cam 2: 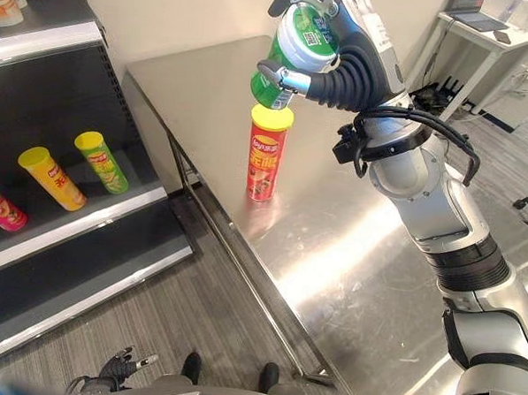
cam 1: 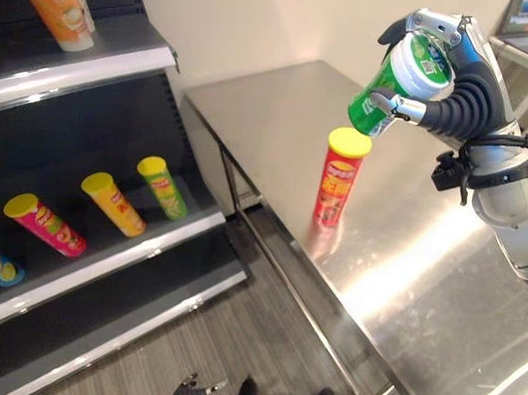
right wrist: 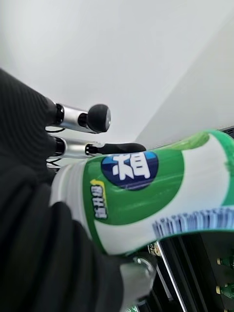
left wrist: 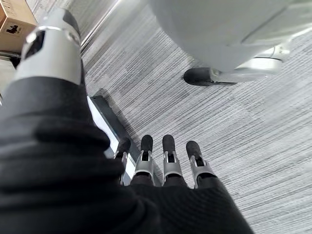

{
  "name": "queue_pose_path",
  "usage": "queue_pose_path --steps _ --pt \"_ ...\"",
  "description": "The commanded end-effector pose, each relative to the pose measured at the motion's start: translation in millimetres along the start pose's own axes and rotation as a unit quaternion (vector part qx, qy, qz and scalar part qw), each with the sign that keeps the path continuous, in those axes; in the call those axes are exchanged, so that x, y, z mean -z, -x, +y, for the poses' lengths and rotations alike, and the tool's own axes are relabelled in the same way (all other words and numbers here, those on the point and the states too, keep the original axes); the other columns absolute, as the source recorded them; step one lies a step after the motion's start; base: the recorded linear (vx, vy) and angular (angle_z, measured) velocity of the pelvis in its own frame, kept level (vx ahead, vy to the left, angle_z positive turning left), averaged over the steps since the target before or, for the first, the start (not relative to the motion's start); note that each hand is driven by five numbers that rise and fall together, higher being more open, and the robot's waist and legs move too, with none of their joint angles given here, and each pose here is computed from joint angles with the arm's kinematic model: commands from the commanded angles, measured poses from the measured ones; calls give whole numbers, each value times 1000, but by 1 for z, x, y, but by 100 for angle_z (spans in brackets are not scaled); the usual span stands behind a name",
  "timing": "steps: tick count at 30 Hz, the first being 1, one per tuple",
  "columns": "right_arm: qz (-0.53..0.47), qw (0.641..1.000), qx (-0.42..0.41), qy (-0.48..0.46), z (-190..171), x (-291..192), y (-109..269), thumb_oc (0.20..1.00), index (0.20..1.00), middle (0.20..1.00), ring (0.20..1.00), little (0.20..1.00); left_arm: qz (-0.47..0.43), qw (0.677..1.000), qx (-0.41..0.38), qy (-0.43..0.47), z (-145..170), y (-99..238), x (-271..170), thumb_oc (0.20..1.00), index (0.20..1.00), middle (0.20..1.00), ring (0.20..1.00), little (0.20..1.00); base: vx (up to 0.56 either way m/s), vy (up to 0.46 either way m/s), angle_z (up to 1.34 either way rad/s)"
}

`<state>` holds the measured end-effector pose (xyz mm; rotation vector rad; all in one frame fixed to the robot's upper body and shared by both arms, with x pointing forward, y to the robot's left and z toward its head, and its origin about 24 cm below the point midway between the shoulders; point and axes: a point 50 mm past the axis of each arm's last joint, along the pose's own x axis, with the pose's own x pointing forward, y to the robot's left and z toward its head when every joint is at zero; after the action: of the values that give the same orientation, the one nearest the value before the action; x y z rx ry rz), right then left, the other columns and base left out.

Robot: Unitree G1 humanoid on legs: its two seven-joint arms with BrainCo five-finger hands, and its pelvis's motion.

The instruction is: Put the goods on the table back onto the shelves and tidy them up.

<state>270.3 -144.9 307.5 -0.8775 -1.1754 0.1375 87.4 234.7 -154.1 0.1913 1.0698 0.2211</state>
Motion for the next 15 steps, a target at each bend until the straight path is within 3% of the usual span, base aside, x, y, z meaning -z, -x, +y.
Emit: queue_pose_path --steps 1,9,15 --pt "-33 999 33 6 -17 -8 -15 200 200 200 200 200 -52 998 -27 -7 21 -8 -35 1000 1000 1000 1000 1000 -13 -22 4" --pt "-18 999 45 23 -26 -2 -9 200 200 200 200 200 -63 998 -18 -1 18 -8 -39 1000 1000 1000 1000 1000 -26 44 47" --pt "-13 998 46 28 -27 0 -7 200 200 200 200 200 -64 998 -17 2 18 -8 -40 1000 1000 1000 1000 1000 -1 44 9"
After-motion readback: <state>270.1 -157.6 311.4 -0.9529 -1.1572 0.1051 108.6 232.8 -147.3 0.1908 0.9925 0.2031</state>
